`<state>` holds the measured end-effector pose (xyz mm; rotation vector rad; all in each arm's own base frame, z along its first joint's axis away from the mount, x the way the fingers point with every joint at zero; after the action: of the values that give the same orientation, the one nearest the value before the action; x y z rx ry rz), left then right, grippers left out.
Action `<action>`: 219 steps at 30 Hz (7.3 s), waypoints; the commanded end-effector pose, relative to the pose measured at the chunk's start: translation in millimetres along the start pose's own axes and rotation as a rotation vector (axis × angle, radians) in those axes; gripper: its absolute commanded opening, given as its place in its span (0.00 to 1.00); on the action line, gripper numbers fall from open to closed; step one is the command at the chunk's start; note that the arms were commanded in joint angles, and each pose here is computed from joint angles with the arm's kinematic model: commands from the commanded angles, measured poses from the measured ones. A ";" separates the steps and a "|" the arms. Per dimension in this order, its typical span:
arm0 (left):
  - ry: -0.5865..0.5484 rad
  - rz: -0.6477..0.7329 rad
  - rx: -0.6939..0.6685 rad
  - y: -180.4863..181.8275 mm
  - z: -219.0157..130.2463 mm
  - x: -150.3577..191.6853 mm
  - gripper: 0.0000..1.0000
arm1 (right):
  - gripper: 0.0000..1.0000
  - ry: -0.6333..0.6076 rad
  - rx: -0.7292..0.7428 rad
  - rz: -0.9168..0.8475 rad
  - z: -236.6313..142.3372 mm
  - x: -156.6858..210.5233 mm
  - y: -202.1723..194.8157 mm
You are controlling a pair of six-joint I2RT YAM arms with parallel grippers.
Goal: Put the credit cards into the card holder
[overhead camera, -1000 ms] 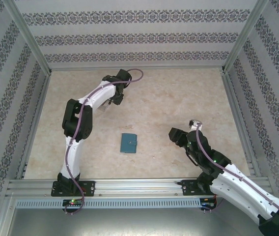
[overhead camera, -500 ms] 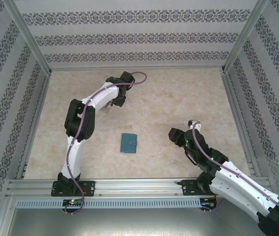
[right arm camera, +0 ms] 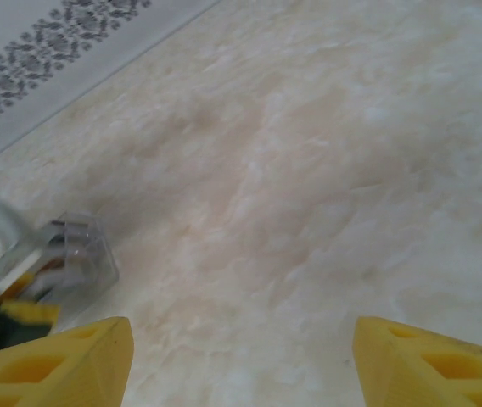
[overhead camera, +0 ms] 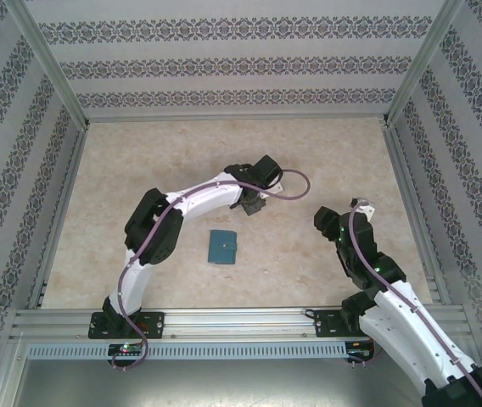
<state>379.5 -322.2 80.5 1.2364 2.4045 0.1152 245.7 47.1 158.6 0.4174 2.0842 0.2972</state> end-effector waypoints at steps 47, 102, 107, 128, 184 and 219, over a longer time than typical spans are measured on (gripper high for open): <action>-0.198 -1.141 0.499 29.1 5.6 47.3 0.51 | 0.66 0.648 -0.638 -0.301 180.3 60.8 182.3; -0.329 -1.274 0.574 52.4 -2.7 24.9 0.44 | 0.76 0.386 -0.292 0.359 142.3 18.6 88.6; -0.388 -1.287 0.672 44.7 -24.3 22.0 0.50 | 0.76 0.402 -0.277 0.368 146.7 26.0 85.0; -0.483 -1.213 0.970 39.7 -19.5 -21.1 0.65 | 0.67 0.473 -0.405 0.449 175.9 35.0 113.2; -0.195 -1.068 0.112 48.9 -172.7 188.0 0.81 | 0.62 0.566 0.059 -0.793 155.2 52.6 114.7; -0.433 -0.882 0.496 3.7 -203.5 146.9 0.85 | 0.31 0.383 0.194 -0.951 144.5 22.5 125.2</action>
<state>227.2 -161.6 206.5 0.1024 2.4517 -0.7951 377.9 178.0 99.9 -0.5890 2.4840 -0.3976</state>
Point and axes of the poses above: each hand's point on the last joint's axis, 136 mm out from that joint toward the fingers, its own z axis out along the fingers, its own y axis along the line the jaws close on, x = y × z, the point moved 1 cm from there along -z, back along the fingers, and after that the axes turned 7 degrees about -z, right-handed, at the moved point
